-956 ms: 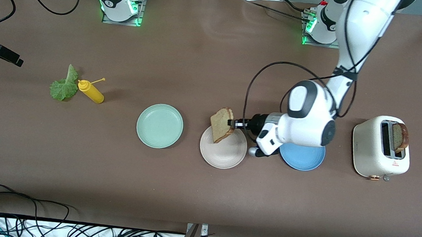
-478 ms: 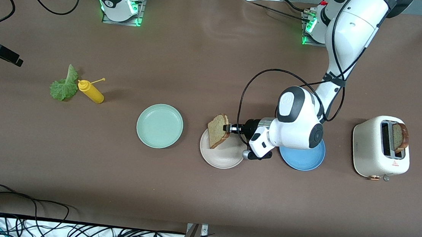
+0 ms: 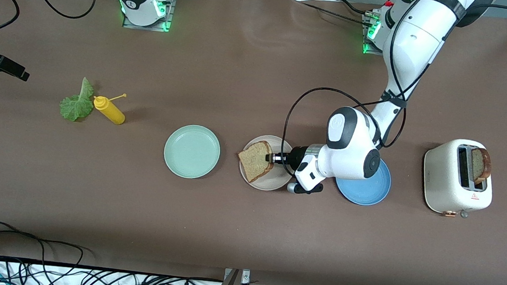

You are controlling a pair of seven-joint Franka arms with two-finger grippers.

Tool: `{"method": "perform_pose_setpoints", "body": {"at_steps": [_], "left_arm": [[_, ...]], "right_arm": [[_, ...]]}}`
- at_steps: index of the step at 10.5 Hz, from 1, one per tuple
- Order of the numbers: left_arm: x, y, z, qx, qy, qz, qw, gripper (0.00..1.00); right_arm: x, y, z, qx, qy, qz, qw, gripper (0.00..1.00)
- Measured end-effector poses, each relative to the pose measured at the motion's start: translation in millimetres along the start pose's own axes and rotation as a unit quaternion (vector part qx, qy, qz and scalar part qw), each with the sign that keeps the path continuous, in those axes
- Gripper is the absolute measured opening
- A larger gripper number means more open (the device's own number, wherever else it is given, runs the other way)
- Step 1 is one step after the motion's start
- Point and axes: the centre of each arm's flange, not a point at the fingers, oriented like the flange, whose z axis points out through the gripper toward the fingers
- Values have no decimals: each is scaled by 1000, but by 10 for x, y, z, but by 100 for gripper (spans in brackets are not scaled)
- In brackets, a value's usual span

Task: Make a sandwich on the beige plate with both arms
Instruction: 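Lower the toast onto the beige plate while the right gripper reaches the lettuce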

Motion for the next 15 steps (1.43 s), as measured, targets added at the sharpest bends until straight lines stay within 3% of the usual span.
{"method": "perform_pose_setpoints", "body": {"at_steps": [6, 10, 15], "left_arm": [[102, -173, 38, 6, 2, -4, 1000, 8], [191, -318, -3, 9, 8, -8, 1000, 8], [220, -381, 10, 10, 7, -12, 1000, 8]], "right_arm": [[420, -79, 1163, -13, -94, -3, 996, 100], [357, -12, 2082, -16, -95, 1, 995, 100], [-1, 387, 2878, -26, -143, 31, 989, 100]]}}
